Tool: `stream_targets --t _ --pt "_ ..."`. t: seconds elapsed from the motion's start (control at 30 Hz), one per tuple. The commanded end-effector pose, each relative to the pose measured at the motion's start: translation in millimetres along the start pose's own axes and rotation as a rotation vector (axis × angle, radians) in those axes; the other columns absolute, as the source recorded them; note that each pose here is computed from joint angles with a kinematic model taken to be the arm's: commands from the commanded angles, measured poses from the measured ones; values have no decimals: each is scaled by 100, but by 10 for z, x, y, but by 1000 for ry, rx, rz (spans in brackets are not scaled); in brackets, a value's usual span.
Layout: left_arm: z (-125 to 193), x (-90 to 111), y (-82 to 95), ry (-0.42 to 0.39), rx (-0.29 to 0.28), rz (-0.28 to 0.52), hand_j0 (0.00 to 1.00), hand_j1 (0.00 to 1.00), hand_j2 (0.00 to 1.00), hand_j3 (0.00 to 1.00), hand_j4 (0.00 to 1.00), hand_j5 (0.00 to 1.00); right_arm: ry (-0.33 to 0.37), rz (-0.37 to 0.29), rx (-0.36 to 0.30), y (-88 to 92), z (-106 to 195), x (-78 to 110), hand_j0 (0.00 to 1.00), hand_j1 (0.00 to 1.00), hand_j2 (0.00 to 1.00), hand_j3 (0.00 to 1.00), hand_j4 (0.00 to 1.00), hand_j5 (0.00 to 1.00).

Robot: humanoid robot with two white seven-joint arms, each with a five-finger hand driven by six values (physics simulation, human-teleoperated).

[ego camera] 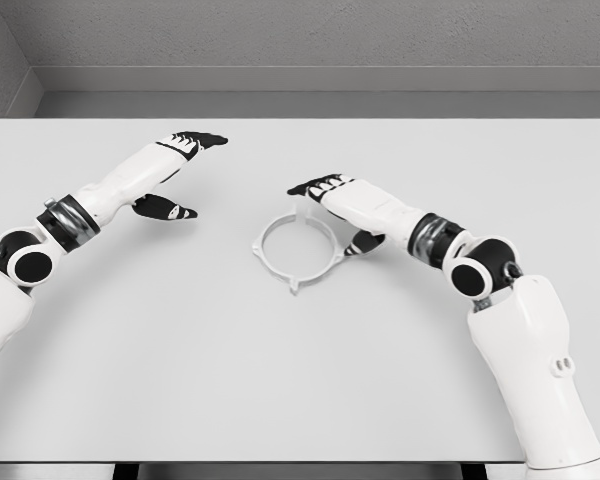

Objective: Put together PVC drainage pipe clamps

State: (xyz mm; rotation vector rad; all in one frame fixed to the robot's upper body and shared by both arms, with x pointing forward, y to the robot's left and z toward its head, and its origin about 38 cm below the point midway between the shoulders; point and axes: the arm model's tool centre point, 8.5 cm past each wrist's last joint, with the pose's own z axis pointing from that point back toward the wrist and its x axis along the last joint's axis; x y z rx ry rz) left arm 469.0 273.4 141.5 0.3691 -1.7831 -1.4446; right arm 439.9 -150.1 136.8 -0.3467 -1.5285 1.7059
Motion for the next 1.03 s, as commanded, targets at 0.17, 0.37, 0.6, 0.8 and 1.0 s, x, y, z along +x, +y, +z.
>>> stream_targets --t 0.17,0.37,0.6,0.8,1.0 --pt "3 -3 12 1 6 5 100 100 100 100 100 100 -7 -8 5 11 -43 48 100 100 100 100 100 100" --pt "4 -5 4 1 3 5 100 100 100 100 100 100 28 -12 -26 -105 41 -91 100 100 100 100 100 100" --pt "63 -56 88 14 3 -14 100 100 100 100 100 100 87 60 -224 -641 789 -240 100 100 100 100 100 100" --pt "475 -360 417 112 16 -76 100 100 100 100 100 100 -26 0 -264 -919 2063 -520 100 100 100 100 100 100" --pt "590 -417 406 137 16 -75 100 100 100 100 100 100 -26 7 -240 -749 2184 -545 100 100 100 100 100 100"
